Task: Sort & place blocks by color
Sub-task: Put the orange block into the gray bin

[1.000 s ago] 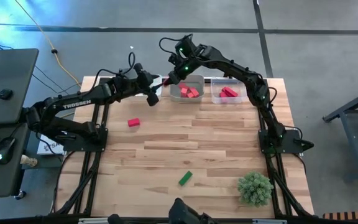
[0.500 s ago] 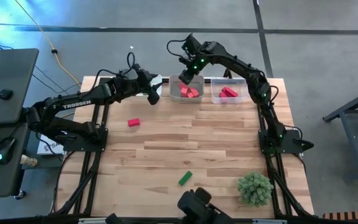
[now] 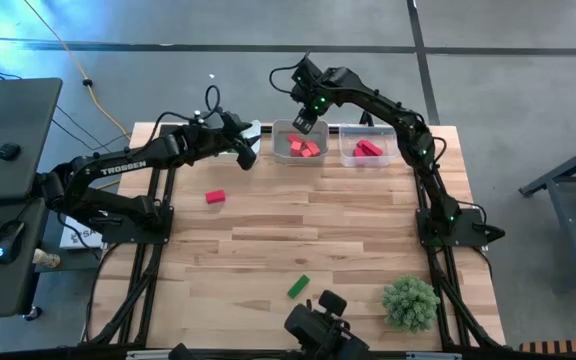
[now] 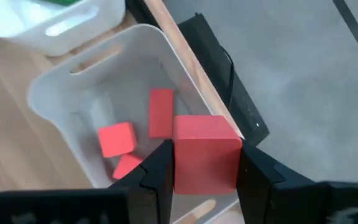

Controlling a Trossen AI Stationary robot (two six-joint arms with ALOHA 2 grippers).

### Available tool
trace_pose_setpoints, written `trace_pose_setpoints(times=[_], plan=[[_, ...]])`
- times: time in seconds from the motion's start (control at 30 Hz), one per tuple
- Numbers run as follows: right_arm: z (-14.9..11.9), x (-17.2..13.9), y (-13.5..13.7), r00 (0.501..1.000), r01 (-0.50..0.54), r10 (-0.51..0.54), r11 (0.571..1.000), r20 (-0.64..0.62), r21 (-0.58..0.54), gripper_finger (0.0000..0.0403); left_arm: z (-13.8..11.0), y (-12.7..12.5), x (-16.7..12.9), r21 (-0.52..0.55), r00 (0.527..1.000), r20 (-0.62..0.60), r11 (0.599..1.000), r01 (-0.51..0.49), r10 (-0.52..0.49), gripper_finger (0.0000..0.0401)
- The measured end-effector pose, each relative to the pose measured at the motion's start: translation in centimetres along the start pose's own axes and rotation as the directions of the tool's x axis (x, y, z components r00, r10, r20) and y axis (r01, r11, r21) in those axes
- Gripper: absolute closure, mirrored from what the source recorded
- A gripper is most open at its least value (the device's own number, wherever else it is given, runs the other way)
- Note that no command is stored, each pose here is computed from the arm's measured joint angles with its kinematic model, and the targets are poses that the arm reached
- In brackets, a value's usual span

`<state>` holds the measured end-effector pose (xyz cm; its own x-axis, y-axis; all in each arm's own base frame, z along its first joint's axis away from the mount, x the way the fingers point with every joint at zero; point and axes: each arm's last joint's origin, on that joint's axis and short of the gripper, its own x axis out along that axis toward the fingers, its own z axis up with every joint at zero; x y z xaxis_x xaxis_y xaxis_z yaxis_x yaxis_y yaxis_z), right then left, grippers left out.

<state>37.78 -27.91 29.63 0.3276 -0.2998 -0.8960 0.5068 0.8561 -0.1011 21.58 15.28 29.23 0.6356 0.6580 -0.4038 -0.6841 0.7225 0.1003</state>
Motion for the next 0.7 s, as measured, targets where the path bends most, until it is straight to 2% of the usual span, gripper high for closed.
trace_pose_setpoints(times=[0.43,0.7], plan=[[-1.3,6.3,0.5,0.98,-0.061,0.06,0.998,-0.188,0.002,0.0294,-1.8,0.0,-0.2,0.014,0.983,-0.183,1.0,-0.002,0.004,0.0204],[-1.9,8.4,1.1,0.964,-0.074,0.072,0.997,-0.256,0.001,0.0294,-2.7,0.1,-0.4,0.04,0.961,-0.276,0.999,-0.025,0.035,0.0204]])
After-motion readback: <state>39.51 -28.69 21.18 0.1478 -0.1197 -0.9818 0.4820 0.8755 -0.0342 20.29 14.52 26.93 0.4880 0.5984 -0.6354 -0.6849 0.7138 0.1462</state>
